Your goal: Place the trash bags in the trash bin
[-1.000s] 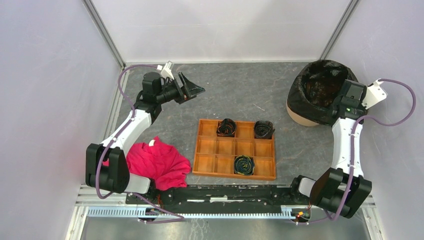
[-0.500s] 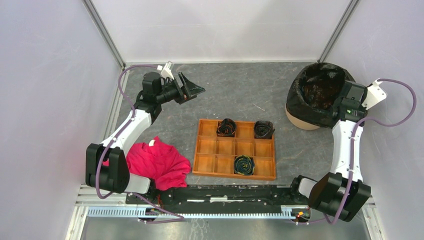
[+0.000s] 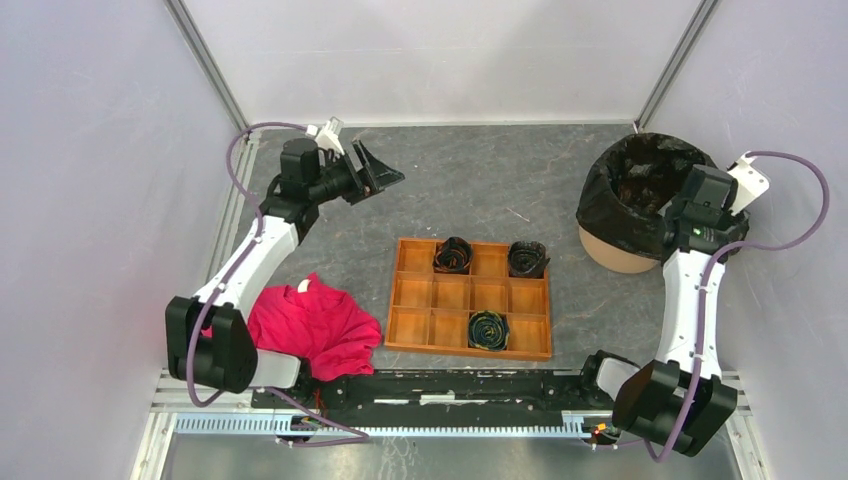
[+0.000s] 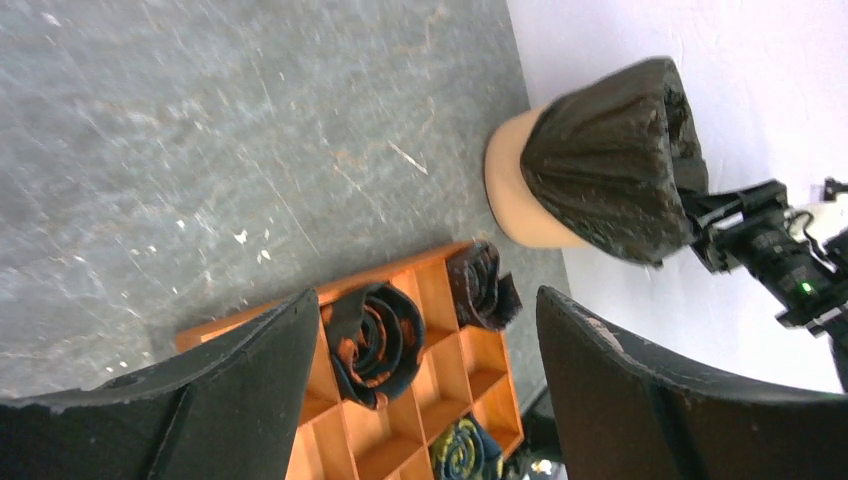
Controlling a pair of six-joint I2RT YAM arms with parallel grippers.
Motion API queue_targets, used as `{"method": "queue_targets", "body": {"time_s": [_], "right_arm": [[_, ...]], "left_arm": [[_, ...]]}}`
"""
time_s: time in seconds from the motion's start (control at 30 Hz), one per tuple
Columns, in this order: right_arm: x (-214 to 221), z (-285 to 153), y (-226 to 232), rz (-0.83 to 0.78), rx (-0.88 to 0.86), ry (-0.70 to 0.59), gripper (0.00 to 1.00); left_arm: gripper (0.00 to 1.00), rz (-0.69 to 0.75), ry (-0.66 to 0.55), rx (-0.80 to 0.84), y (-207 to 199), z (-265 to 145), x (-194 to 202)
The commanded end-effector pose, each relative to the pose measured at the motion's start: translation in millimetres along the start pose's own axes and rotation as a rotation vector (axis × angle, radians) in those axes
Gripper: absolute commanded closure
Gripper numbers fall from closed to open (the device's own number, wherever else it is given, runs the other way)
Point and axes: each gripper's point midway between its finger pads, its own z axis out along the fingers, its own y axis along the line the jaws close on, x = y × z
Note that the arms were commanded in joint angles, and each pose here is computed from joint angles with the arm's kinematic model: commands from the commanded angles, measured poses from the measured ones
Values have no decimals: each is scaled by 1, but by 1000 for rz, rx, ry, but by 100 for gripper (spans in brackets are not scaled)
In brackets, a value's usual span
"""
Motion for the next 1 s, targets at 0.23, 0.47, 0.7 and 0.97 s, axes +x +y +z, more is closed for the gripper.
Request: {"method": "queue_targets", "body": {"time_s": [0.23, 0.47, 0.7, 0.97], "right_arm": [[-44, -43, 0, -156, -122, -122, 20], [-116, -120, 30, -202, -393, -346, 14], [-89, -95, 34, -219, -387, -283, 11], [-27, -72, 55, -250, -526, -193, 11]], "left_arm": [[15, 175, -112, 54, -65, -36, -50], [14, 196, -168, 143, -110, -53, -69], [12, 202, -213, 161, -123, -61, -72], [11, 173, -168, 126, -101, -38, -52]]}}
